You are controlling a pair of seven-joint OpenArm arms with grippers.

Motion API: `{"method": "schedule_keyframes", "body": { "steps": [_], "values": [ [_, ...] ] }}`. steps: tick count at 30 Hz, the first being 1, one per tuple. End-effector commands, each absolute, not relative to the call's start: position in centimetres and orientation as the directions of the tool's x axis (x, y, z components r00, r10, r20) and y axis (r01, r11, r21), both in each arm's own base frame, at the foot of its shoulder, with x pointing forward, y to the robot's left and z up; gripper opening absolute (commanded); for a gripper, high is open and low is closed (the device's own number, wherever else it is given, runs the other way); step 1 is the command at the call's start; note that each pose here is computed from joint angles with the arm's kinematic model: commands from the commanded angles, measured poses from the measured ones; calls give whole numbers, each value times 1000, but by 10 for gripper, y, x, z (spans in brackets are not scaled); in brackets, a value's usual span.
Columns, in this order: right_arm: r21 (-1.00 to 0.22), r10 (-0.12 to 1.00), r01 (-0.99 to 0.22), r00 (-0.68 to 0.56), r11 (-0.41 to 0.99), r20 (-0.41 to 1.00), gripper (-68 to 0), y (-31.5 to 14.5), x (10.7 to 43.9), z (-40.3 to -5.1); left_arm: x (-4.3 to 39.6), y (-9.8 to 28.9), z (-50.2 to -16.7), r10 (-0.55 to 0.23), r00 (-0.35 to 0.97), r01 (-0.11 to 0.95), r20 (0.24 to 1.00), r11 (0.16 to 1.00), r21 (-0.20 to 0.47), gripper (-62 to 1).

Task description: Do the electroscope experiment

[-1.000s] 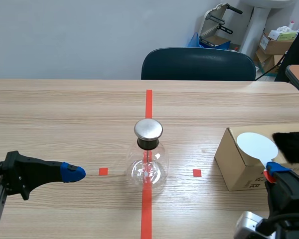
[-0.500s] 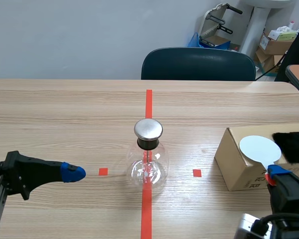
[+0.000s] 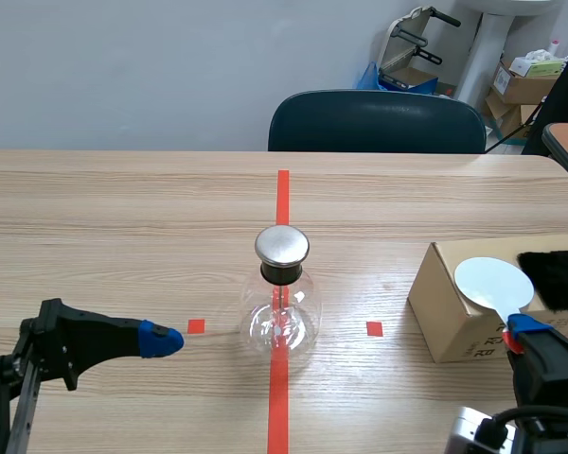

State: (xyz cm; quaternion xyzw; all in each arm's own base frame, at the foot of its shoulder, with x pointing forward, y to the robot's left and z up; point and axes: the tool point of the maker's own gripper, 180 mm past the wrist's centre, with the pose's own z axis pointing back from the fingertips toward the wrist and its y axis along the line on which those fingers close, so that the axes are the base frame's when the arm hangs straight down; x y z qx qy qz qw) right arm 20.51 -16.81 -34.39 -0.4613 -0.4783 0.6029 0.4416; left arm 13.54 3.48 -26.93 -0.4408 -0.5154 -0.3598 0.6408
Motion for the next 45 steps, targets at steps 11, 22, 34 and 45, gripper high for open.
{"method": "schedule_keyframes", "body": {
  "steps": [11,22,34,45],
  "values": [
    [-985,974,-60,-171,-163,-150,-291,-176,209,-335,136,27,-258,48,203,915,978,346,-207,14],
    [-985,973,-52,-170,-164,-153,4,-175,210,-333,135,27,-262,28,210,915,977,347,-206,14],
    [-987,979,-75,-158,-143,-129,4,-178,210,-336,135,27,-262,27,210,915,977,346,-207,14],
    [-987,979,-75,-158,-143,-129,4,-178,210,-336,135,27,-262,26,211,915,977,346,-207,14]
  ]
}}
